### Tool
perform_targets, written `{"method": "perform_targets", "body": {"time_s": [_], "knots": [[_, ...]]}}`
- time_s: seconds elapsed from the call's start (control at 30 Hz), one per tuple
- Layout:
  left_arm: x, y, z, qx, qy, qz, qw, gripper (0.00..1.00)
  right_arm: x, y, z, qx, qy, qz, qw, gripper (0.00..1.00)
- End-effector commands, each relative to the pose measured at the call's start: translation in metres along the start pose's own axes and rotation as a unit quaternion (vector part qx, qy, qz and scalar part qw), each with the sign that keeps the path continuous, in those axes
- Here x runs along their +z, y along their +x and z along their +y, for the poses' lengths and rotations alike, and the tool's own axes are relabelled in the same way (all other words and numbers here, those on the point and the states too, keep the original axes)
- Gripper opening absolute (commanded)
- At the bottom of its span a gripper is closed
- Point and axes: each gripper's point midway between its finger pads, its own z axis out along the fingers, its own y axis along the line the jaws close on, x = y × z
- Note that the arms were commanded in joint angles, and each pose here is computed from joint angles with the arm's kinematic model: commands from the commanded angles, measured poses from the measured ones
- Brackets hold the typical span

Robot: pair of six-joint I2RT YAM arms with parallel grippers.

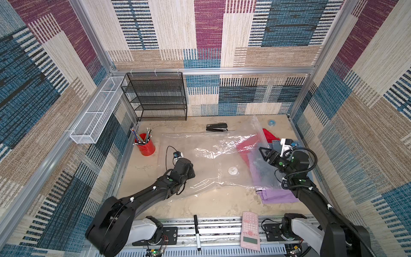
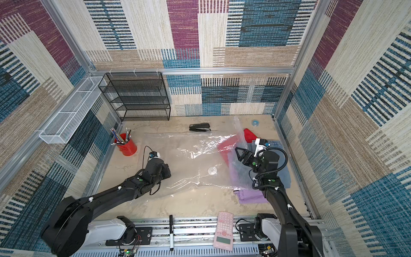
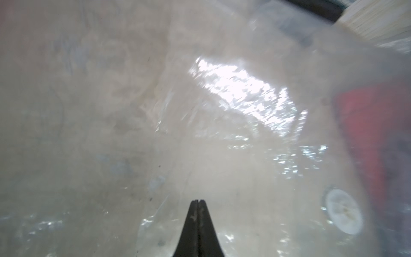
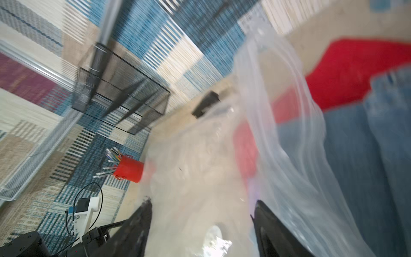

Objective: Take the trousers out of the vacuum bag
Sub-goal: Adjust the vacuum bag at the center of the board, then reset both arms

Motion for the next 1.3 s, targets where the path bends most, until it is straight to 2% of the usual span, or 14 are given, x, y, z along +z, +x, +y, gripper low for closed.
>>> {"method": "perform_targets", "body": {"time_s": [0.0,0.13,0.2,0.23,0.3,0.4,0.5,0.57,0.63,0.83,0.93,1.03,1.17,1.27], "knots": [[-0.037,-0.043,-0.012,0.051,0.014,-0.066,0.996,0.23,-0.014,-0.036,0.047,-0.064,-0.053,-0.041,0.996,0.75],[-0.1,-0.101,-0.002,0.07,-0.022,-0.181,0.981,0.46,-0.027,-0.071,0.072,-0.118,-0.057,-0.098,0.987,0.77],[-0.127,-0.124,0.012,0.093,-0.061,-0.24,0.964,0.57,-0.026,-0.079,0.065,-0.134,-0.034,-0.119,0.983,0.78],[-0.138,-0.133,0.02,0.099,-0.086,-0.264,0.955,0.67,-0.024,-0.082,0.061,-0.14,-0.025,-0.124,0.982,0.78],[-0.154,-0.148,0.041,0.101,-0.147,-0.305,0.936,0.73,-0.017,-0.085,0.048,-0.143,-0.008,-0.134,0.981,0.78],[-0.151,-0.153,0.065,0.117,-0.203,-0.336,0.912,0.77,-0.011,-0.086,0.035,-0.146,0.003,-0.154,0.977,0.78],[-0.129,-0.149,0.08,0.16,-0.237,-0.339,0.897,0.77,-0.01,-0.088,0.02,-0.155,0.028,-0.174,0.972,0.81],[-0.113,-0.143,0.089,0.189,-0.246,-0.326,0.893,0.77,-0.01,-0.089,0.012,-0.167,0.048,-0.18,0.968,0.81],[-0.095,-0.133,0.103,0.201,-0.244,-0.308,0.897,0.74,-0.011,-0.09,0.005,-0.173,0.067,-0.184,0.965,0.81],[-0.043,-0.104,0.135,0.166,-0.171,-0.249,0.939,0.75,-0.016,-0.085,-0.009,-0.182,0.097,-0.193,0.959,0.84],[-0.019,-0.107,0.146,0.15,-0.166,-0.239,0.945,0.78,-0.018,-0.082,-0.012,-0.193,0.106,-0.194,0.956,0.85],[0.004,-0.111,0.15,0.166,-0.169,-0.202,0.95,0.81,-0.021,-0.081,-0.018,-0.208,0.123,-0.199,0.95,0.85],[0.019,-0.108,0.166,0.156,-0.179,-0.219,0.946,0.83,-0.022,-0.073,-0.038,-0.221,0.152,-0.204,0.941,0.86],[0.037,-0.1,0.169,0.156,-0.17,-0.177,0.957,0.83,-0.022,-0.061,-0.055,-0.228,0.173,-0.201,0.937,0.86]]}}
